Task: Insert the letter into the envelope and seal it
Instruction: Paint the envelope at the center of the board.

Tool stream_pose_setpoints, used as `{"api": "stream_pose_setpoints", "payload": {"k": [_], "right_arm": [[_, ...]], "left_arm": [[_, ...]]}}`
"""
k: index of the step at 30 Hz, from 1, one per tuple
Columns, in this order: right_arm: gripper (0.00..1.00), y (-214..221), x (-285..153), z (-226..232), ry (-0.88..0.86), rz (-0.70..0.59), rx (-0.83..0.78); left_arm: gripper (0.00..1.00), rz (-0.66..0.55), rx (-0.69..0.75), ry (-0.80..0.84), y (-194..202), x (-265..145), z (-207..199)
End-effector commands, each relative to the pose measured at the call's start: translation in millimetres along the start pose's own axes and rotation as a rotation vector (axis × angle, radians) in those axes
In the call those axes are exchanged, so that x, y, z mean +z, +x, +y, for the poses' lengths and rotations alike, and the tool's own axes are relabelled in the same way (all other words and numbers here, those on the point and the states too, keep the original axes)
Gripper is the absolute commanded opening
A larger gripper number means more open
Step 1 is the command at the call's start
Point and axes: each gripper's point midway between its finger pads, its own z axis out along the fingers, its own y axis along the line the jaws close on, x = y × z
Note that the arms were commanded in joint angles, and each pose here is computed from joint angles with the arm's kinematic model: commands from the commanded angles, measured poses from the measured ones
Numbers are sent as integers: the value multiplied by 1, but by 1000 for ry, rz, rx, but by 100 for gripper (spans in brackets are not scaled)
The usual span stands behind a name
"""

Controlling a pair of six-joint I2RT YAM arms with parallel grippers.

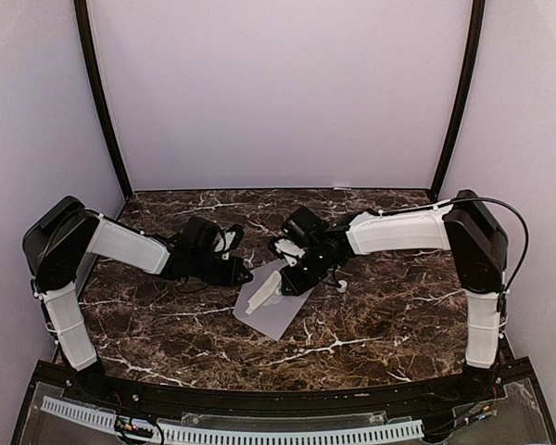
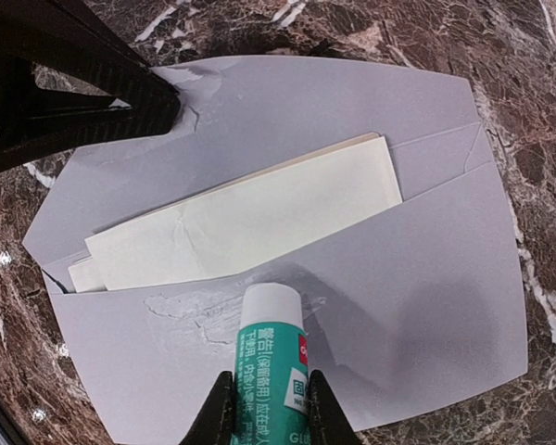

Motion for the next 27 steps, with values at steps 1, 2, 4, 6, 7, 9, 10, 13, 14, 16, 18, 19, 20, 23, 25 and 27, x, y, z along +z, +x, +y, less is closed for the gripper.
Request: {"api": "stream_pose_setpoints", "payload": {"k": [1,2,4,6,7,9,10,13,14,16,18,19,20,23,25,27], "right_arm": [[0,45,11,-11,91,155,-28],[0,45,10,-4,83,157,-41],[0,45,9,9,65,160,-59],[0,44,7,22,43,162,-70],[0,44,5,27,35,163,-76],[0,44,3,37,20,164,-83],[0,44,3,41,11,163,-84],[0,44,2,50,-9,163,-86],[0,44,2,53,-15,164,-89],[0,43,2,61,-31,161,-98],[0,40,1,66,-38,155,-104],[0,40,2,67,-39,156,-103],[0,39,3,67,-40,154,-104],[0,36,4,69,-45,146,-101],[0,34,3,70,-46,139,-98],[0,35,5,67,-31,142,-93]], "left_arm": [[0,11,15,14,0,-1,-7],[0,11,15,15,0,-1,-7],[0,11,13,13,0,-1,-6],[0,12,14,14,0,-1,-6],[0,12,14,14,0,-1,-6],[0,12,14,13,1,-1,-6],[0,12,14,14,0,-1,-6],[0,12,14,13,1,-1,-6],[0,12,13,13,0,-1,-6],[0,12,12,14,0,-1,-6],[0,11,13,13,0,-1,-6],[0,12,14,14,0,-1,-6],[0,11,13,13,0,-1,-6],[0,11,12,13,0,-1,-6],[0,11,13,12,0,-1,-6],[0,11,14,14,0,-1,-6]]}}
